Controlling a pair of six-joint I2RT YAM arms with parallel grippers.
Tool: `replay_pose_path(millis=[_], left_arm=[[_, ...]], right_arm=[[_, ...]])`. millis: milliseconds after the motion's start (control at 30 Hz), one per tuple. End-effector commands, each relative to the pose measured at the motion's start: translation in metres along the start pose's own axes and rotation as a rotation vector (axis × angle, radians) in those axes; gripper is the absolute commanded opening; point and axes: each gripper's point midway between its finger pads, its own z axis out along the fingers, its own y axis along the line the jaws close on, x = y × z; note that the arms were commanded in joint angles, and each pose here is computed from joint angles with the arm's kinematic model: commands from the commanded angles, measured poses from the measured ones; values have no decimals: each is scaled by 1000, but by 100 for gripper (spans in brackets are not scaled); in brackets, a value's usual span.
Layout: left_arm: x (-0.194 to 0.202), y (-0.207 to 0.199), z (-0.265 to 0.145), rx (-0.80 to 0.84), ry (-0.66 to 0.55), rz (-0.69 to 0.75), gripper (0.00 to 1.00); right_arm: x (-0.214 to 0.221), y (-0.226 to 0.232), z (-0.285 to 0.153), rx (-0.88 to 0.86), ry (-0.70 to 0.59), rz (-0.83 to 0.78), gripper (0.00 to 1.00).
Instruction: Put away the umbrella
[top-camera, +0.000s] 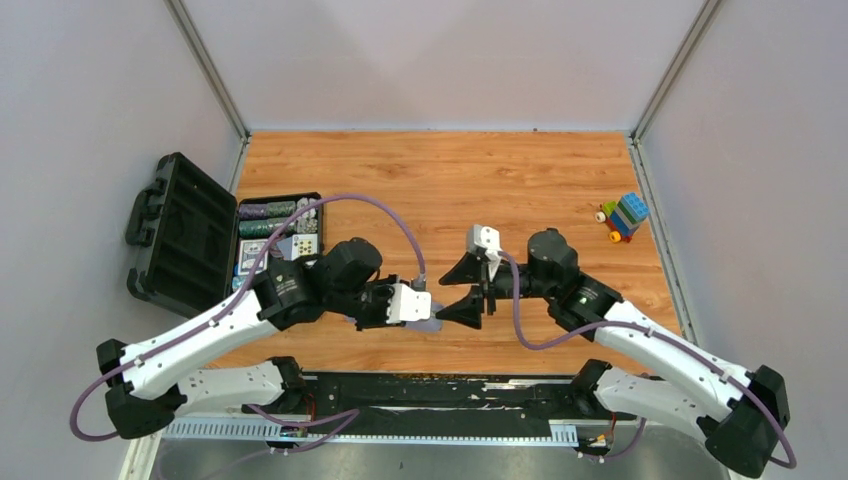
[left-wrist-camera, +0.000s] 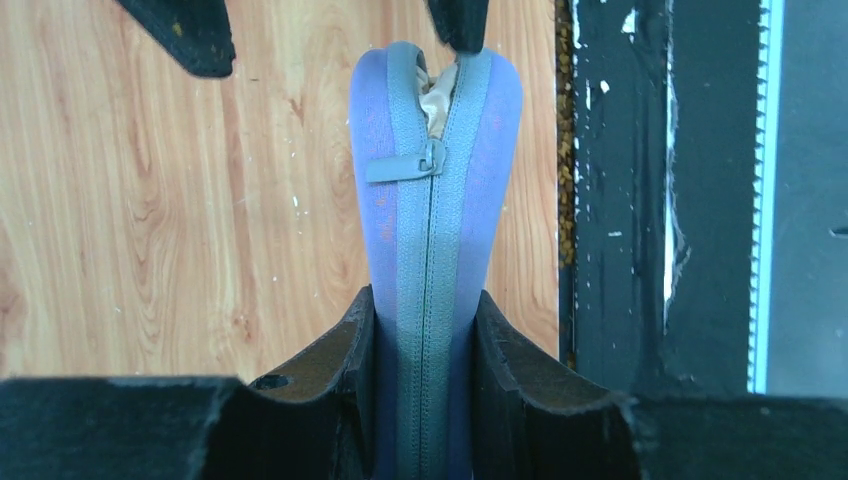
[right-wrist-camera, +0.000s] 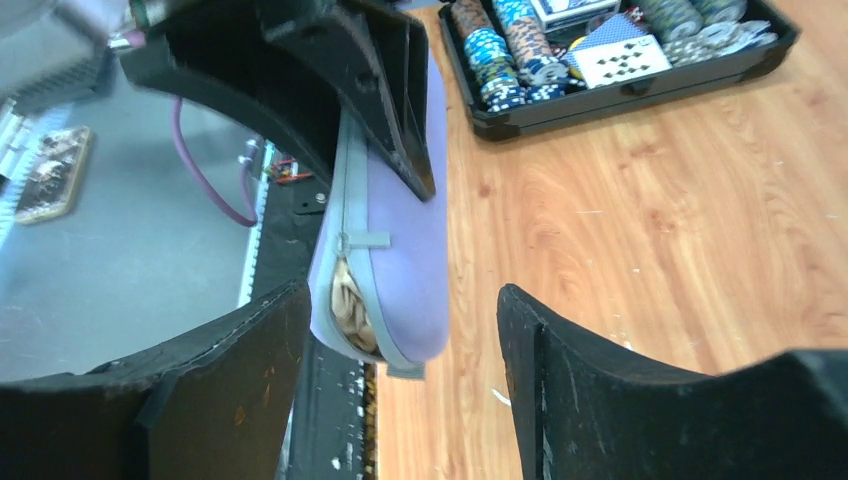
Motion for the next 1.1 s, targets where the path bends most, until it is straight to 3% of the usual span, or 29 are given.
replay_pose_path(millis=[0,67,167,400,600,667,767,800,833,900,1000,1067], left_arm=[[-26,-2,-26,103,-9,41,0],[-39,-4,-26,152,-68,-53,0],[-42,-3,-25,134,-103,-88,0],[-35,-3,-10,139,-88,-127,0],[-32,-1,-3,149,-72,-122,0],[-33,-1,-3,152,-80,-112,0],[-33,0,-2,141,-89,-105,0],[-31,2,-1,129,-84,-98,0],[-27,8,-1,86,-68,-91,6],[-16,35,-8,-90,-40,-62,38],[-18,67,-36,-339,-95,30,55],[-32,85,-62,-502,-192,91,72]], right_arm=[[-7,3,-22,40,-64,-241,70],[-25,-3,-33,126,-199,-408,77],[-34,12,-40,86,-266,-465,86],[-13,25,-7,-110,-139,-228,92],[-1,34,14,-203,-62,-46,81],[-1,32,17,-194,-69,15,72],[-6,28,23,-176,-74,109,19],[-8,29,25,-179,-80,158,8],[-12,30,26,-181,-93,202,1],[-19,23,28,-129,-107,333,0],[-25,7,29,-38,-95,533,0],[-29,-14,24,31,-115,688,0]])
